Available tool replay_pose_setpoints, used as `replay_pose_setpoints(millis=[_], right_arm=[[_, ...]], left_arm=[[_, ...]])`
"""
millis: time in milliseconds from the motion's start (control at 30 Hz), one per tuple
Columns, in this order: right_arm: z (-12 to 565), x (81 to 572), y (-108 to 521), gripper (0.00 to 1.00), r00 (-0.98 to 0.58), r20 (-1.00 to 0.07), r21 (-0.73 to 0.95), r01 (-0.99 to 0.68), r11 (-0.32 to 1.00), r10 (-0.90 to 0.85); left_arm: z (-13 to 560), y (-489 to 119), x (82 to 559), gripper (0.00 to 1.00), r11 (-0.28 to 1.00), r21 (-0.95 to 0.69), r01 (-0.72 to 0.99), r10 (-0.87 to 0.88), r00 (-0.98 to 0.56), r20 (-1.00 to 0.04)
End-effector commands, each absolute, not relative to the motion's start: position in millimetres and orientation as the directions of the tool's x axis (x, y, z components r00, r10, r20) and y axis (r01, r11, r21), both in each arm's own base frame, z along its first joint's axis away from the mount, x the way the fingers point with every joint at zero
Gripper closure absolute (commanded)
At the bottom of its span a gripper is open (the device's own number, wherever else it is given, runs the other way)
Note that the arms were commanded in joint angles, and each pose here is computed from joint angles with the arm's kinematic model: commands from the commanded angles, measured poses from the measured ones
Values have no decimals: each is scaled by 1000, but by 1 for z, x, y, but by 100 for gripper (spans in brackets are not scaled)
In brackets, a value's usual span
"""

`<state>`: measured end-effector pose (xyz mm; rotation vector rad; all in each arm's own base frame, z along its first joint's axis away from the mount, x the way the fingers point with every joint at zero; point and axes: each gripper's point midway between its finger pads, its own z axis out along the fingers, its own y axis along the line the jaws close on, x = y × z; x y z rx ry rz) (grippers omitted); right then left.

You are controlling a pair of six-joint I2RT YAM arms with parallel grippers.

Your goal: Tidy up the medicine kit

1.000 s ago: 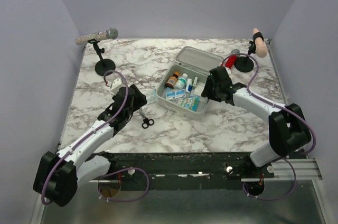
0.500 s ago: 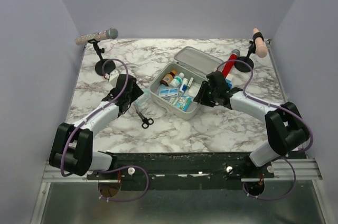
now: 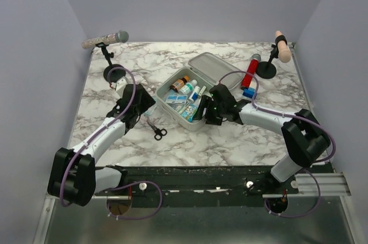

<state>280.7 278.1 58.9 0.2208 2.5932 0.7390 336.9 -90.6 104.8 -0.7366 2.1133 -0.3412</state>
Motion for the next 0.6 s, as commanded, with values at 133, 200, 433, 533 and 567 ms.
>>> replay_pose_setpoints(millis=[133, 200, 433, 533, 567], right_arm=[[103, 306, 232, 11, -785, -602, 297, -51, 954, 146], [113, 317, 221, 9, -755, -643, 258, -56, 965, 128], [119, 361, 194, 16, -716, -691, 150, -16, 989, 93], [111, 376, 186, 23, -723, -684, 122, 10, 992, 92], [107, 379, 185, 24, -730, -678, 118, 17, 993, 93]], left_arm=[[127, -93, 323, 4, 752, -548, -366, -659, -441, -610], [135, -101, 322, 4, 724, -601, -338, -687, -422, -591], [138, -112, 312, 7, 718, -625, -306, -688, -453, -567], [132, -109, 303, 8, 719, -623, -308, -687, -455, -567], [131, -108, 301, 8, 718, -624, -307, -687, -452, -569]])
